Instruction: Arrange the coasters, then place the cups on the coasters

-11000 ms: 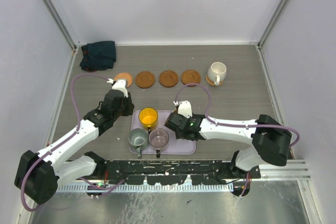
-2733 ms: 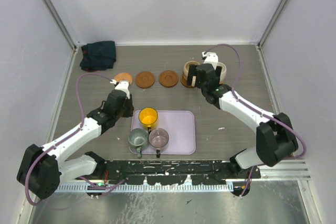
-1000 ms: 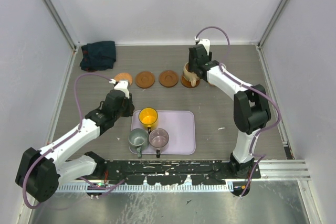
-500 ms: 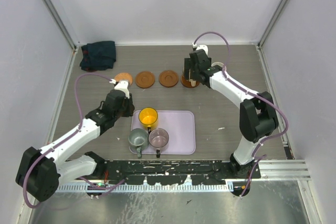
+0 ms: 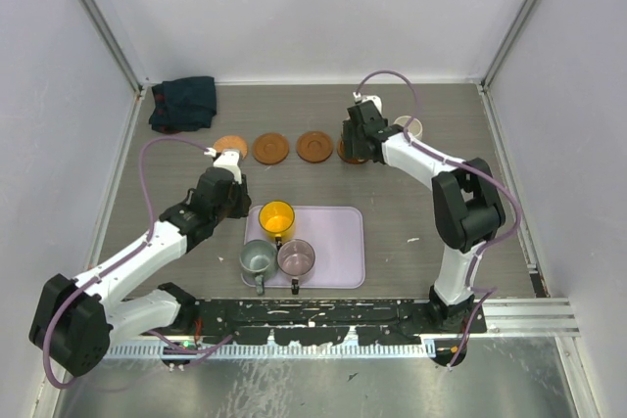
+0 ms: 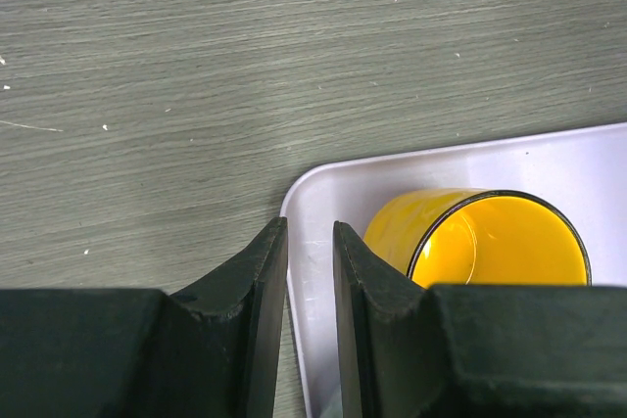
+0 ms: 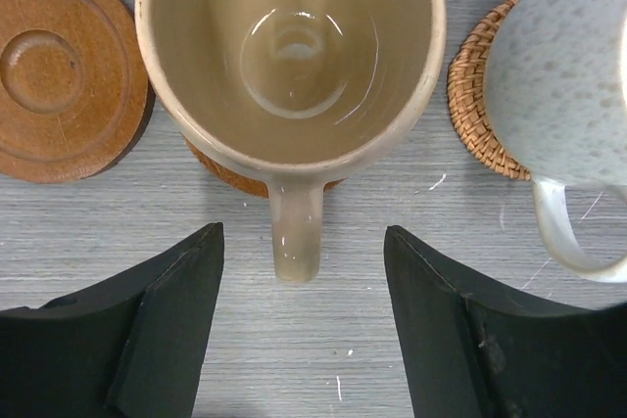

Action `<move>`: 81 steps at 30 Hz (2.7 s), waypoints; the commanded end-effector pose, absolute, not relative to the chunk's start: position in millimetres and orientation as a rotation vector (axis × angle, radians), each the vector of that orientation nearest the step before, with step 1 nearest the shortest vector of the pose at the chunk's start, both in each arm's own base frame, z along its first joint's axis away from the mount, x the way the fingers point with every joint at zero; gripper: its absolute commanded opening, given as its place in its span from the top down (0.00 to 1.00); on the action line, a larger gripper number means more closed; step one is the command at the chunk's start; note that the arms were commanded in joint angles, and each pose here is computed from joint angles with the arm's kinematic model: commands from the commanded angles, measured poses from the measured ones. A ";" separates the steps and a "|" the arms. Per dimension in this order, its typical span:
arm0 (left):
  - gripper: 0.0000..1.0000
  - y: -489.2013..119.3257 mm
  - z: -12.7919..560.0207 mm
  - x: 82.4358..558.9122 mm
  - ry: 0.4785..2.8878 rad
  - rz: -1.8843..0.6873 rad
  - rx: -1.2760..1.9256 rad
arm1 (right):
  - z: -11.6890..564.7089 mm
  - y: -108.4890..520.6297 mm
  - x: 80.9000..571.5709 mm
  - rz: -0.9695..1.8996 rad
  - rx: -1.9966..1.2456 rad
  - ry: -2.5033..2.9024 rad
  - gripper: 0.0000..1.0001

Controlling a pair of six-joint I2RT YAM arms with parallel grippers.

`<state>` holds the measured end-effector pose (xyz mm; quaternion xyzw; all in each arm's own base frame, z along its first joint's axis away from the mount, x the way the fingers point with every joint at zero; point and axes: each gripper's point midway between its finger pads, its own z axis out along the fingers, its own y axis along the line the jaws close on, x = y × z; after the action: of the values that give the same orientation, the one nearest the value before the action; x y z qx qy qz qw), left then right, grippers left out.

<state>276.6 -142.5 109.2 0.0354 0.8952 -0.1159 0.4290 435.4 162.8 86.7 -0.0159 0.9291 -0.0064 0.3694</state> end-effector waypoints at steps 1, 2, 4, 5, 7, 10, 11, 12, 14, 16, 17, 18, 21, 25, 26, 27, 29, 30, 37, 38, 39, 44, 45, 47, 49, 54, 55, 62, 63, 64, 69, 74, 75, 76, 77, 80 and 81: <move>0.73 -145.7 121.3 286.4 2.182 -0.300 0.064 | 99.0 165.7 444.7 -0.018 -0.006 2.336 0.30; 0.73 -145.6 121.2 286.6 2.182 -0.300 0.063 | 97.8 165.5 444.7 -0.022 -0.003 2.336 0.30; 0.73 -146.1 120.8 286.8 2.184 -0.302 0.064 | 94.1 164.3 444.9 -0.028 0.005 2.339 0.31; 0.73 -146.3 120.8 287.0 2.183 -0.303 0.065 | 92.1 163.7 445.0 -0.032 0.012 2.339 0.32; 0.73 -146.4 120.5 287.1 2.184 -0.302 0.065 | 87.3 163.4 444.9 -0.037 0.020 2.341 0.33; 0.73 -145.7 120.7 287.0 2.184 -0.299 0.065 | 81.3 164.2 445.6 -0.030 0.034 2.341 0.35; 0.73 -145.5 120.8 287.2 2.183 -0.298 0.065 | 79.8 164.9 445.8 -0.028 0.036 2.341 0.36; 0.73 -145.4 120.9 287.2 2.183 -0.297 0.064 | 78.4 165.1 446.1 -0.027 0.040 2.341 0.36; 0.73 -145.2 120.4 287.0 2.184 -0.295 0.066 | 76.0 165.7 447.6 -0.023 0.047 2.341 0.37; 0.73 -145.1 119.8 286.8 2.186 -0.295 0.065 | 74.7 166.7 449.0 -0.018 0.051 2.340 0.39; 0.73 -145.4 120.0 286.8 2.186 -0.296 0.066 | 74.0 167.2 449.7 -0.016 0.053 2.339 0.39; 0.73 -145.4 119.9 286.6 2.186 -0.295 0.066 | 73.3 167.4 450.2 -0.017 0.056 2.338 0.39; 0.73 -145.3 119.2 286.6 2.187 -0.295 0.065 | 70.9 168.7 451.2 -0.011 0.066 2.336 0.42; 0.73 -145.0 118.0 286.2 2.191 -0.295 0.065 | 66.6 169.5 452.4 0.000 0.086 2.330 0.45; 0.73 -145.0 118.1 286.0 2.190 -0.293 0.066 | 66.0 169.4 452.8 0.001 0.093 2.327 0.45; 0.73 -144.5 117.7 286.0 2.191 -0.291 0.065 | 64.9 169.1 452.9 0.001 0.098 2.326 0.46; 0.73 -144.0 117.3 285.7 2.191 -0.290 0.063 | 63.6 169.7 453.5 0.004 0.105 2.322 0.47; 0.73 -143.7 116.9 285.4 2.191 -0.288 0.064 | 62.4 169.4 453.5 0.004 0.109 2.323 0.47; 0.73 -142.8 116.0 285.7 2.191 -0.282 0.063 | 57.4 169.0 454.8 -0.001 0.120 2.324 0.52; 0.73 -142.7 115.4 285.4 2.193 -0.282 0.063 | 57.0 169.8 454.7 0.000 0.120 2.324 0.52; 0.73 -142.6 115.1 285.4 2.194 -0.281 0.064 | 56.4 169.9 454.5 0.000 0.120 2.325 0.52; 0.73 -142.5 114.7 285.5 2.196 -0.280 0.063 | 54.0 169.0 455.0 -0.009 0.120 2.325 0.55; 0.73 -142.7 114.7 285.5 2.195 -0.281 0.064 | 53.5 169.4 454.8 -0.011 0.117 2.326 0.55; 0.73 -142.8 114.8 285.6 2.195 -0.282 0.063 | 53.6 168.8 455.8 -0.015 0.115 2.324 0.55; 0.73 -143.0 114.5 285.4 2.196 -0.282 0.064 | 55.7 168.6 457.2 -0.019 0.117 2.318 0.55; 0.73 -143.4 113.9 285.0 2.198 -0.284 0.065 | 58.0 168.4 459.2 -0.020 0.119 2.310 0.55; 0.73 -143.3 113.9 285.2 2.197 -0.284 0.064 | 58.0 168.3 459.4 -0.020 0.120 2.309 0.56; 0.73 -143.4 113.5 285.0 2.199 -0.285 0.063 | 54.5 169.5 461.2 -0.022 0.112 2.314 0.69; 0.73 -143.8 113.3 284.8 2.200 -0.286 0.065 | 54.0 169.5 461.3 -0.023 0.112 2.315 0.72; 0.73 -143.6 113.6 285.0 2.199 -0.286 0.064 | 53.1 169.6 461.0 -0.025 0.111 2.317 0.77; 0.73 -144.2 112.8 285.0 2.201 -0.287 0.065 | 51.5 168.6 461.6 -0.038 0.103 2.319 0.99; 0.73 -144.1 111.1 285.2 2.205 -0.286 0.064 | 53.6 166.9 462.9 -0.053 0.079 2.309 0.99; 0.73 -144.4 110.7 285.0 2.207 -0.287 0.065 | 55.8 166.6 463.2 -0.051 0.071 2.300 0.99; 0.73 -144.5 110.6 285.0 2.207 -0.287 0.066 | 58.7 166.2 464.0 -0.049 0.066 2.288 0.99; 0.73 -144.7 111.1 285.4 2.206 -0.288 0.065 | 63.3 166.3 465.4 -0.048 0.060 2.272 0.99; 0.73 -144.5 111.1 285.0 2.205 -0.288 0.066 | 79.1 165.9 471.4 -0.045 0.035 2.219 0.99; 0.73 -144.1 111.2 285.2 2.205 -0.286 0.064 | 85.9 166.2 474.0 -0.044 0.027 2.198 0.99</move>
<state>276.7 -141.1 102.1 0.0353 0.9001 -0.1078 0.4207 451.8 164.5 42.9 0.0175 0.9228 -0.0200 0.3843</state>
